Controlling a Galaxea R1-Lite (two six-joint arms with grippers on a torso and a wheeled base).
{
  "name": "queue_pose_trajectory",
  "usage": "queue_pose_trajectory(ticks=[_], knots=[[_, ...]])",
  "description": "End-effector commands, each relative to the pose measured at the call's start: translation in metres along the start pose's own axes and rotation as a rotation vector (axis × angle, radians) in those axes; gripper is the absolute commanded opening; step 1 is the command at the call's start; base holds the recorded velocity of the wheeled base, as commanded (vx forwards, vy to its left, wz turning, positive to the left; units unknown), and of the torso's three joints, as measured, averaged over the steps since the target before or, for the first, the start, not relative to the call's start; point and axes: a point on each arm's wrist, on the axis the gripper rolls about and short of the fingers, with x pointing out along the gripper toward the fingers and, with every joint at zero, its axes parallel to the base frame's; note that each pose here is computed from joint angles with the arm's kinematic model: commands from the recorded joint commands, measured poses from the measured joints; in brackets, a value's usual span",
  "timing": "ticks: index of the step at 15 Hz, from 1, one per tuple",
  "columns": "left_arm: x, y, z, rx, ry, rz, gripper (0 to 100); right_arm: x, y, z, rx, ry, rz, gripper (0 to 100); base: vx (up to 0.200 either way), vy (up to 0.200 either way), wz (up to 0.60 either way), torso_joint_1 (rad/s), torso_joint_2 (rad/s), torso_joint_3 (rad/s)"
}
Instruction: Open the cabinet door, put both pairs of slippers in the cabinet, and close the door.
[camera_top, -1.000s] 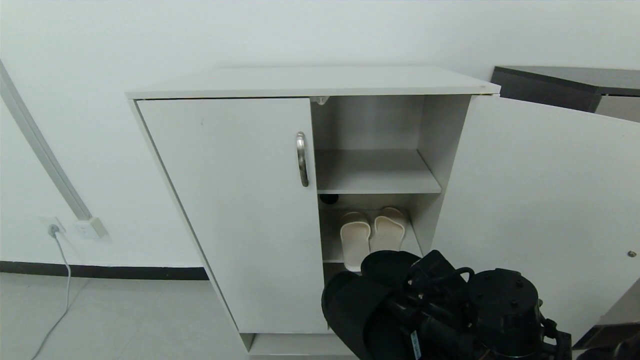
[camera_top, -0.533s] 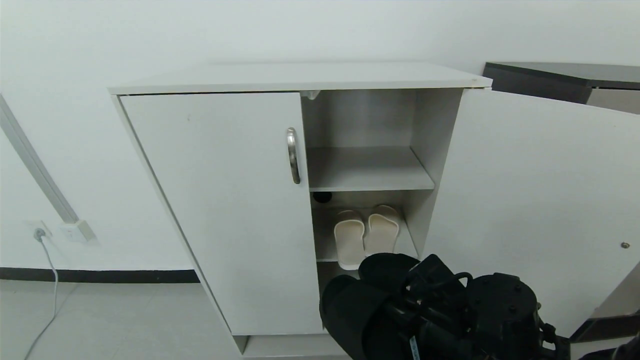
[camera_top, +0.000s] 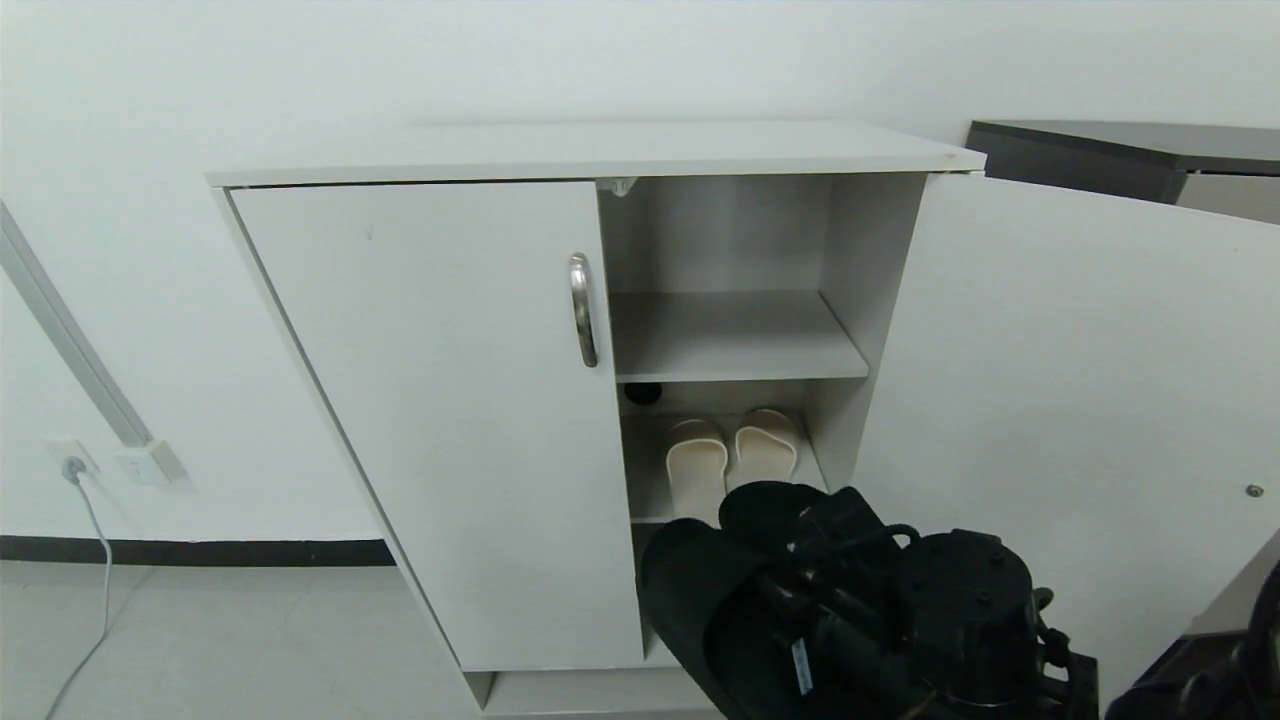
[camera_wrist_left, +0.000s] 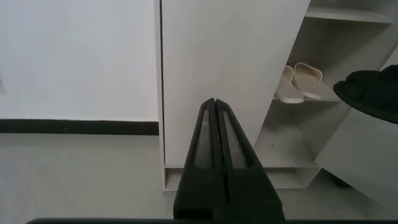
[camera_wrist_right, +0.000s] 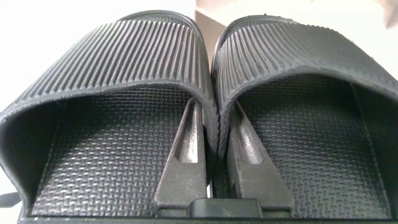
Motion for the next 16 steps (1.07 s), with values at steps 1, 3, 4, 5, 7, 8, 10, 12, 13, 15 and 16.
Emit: queue_pose_trajectory(ticks=[1,3,4,5,7,8,10,12,13,15,16], knots=[[0.0,0.0,0.0,-0.001,0.0,0.001,0,0.037,0.02,0.015,0.042,-0.03,-0.143,0,0.0,0.0,0.0,0.0,0.0,0.0],[0.0,0.0,0.0,0.0,0.0,0.001,0,0.057,0.034,0.025,0.054,-0.043,-0.259,0,0.0,0.0,0.0,0.0,0.0,0.0],[0.0,0.0,0.0,-0.001,0.0,0.001,0,0.06,0.039,0.03,0.05,-0.043,-0.291,0,0.0,0.0,0.0,0.0,0.0,0.0],[0.0,0.0,0.0,-0.001,0.0,0.001,0,0.061,0.041,0.034,0.034,-0.022,-0.307,0,0.0,0.0,0.0,0.0,0.0,0.0],[0.0,0.0,0.0,-0.001,0.0,0.001,0,0.06,0.043,0.056,0.072,-0.016,-0.312,0,0.0,0.0,0.0,0.0,0.0,0.0],[0.0,0.0,0.0,-0.001,0.0,0.001,0,0.058,0.043,0.07,0.098,-0.007,-0.32,0,0.0,0.0,0.0,0.0,0.0,0.0],[0.0,0.0,0.0,-0.001,0.0,0.001,0,0.052,0.042,0.093,0.137,0.019,-0.334,0,0.0,0.0,0.0,0.0,0.0,0.0],[0.0,0.0,0.0,-0.001,0.0,0.001,0,0.047,0.04,0.115,0.153,-0.025,-0.404,0,0.0,0.0,0.0,0.0,0.0,0.0],[0.0,0.0,0.0,-0.001,0.0,0.001,0,0.043,0.038,0.124,0.147,-0.045,-0.414,0,0.0,0.0,0.0,0.0,0.0,0.0],[0.0,0.0,0.0,-0.001,0.0,0.001,0,0.045,0.031,0.135,0.131,-0.065,-0.432,0,0.0,0.0,0.0,0.0,0.0,0.0],[0.0,0.0,0.0,-0.001,0.0,0.001,0,0.048,0.028,0.136,0.131,-0.069,-0.444,0,0.0,0.0,0.0,0.0,0.0,0.0]])
